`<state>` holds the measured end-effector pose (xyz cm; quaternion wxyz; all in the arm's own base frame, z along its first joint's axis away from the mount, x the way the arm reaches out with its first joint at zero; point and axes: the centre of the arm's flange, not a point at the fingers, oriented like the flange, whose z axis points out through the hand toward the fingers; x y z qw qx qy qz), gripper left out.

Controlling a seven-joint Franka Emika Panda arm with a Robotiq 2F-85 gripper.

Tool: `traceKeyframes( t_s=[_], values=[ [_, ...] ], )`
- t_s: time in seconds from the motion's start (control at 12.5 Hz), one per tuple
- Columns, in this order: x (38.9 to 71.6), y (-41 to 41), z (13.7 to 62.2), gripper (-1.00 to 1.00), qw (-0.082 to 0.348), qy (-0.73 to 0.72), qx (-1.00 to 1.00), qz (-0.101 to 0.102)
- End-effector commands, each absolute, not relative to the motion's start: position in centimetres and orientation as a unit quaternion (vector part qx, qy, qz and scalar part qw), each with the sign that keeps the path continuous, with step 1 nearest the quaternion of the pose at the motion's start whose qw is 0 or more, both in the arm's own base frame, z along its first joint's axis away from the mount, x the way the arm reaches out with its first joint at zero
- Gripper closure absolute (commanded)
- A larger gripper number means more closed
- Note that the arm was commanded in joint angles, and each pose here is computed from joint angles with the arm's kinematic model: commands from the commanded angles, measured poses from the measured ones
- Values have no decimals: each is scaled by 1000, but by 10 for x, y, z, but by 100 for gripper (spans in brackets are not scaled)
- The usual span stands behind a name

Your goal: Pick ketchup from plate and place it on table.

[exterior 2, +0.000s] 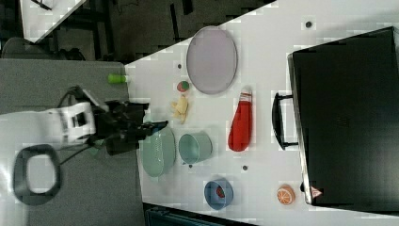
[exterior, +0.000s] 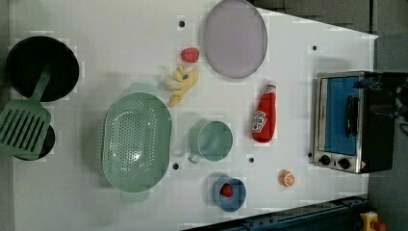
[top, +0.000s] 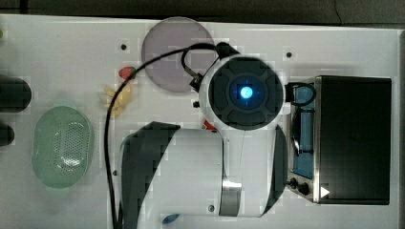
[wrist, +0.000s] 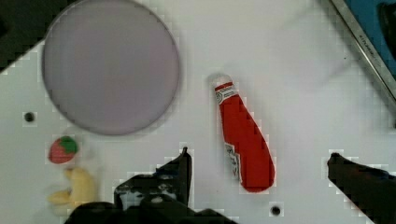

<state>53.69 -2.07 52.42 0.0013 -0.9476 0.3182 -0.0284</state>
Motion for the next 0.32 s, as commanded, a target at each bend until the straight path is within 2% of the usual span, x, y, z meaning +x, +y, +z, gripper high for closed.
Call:
traceKeyframes(
  t_s=[0.08, 0.16, 0.32],
  values=[
    [533, -24, 563, -100, 0, 375, -927, -13],
    [532, -23, 575, -100, 0, 374, -927, -11],
    [525, -24, 587, -100, -11, 375, -927, 18]
  ],
)
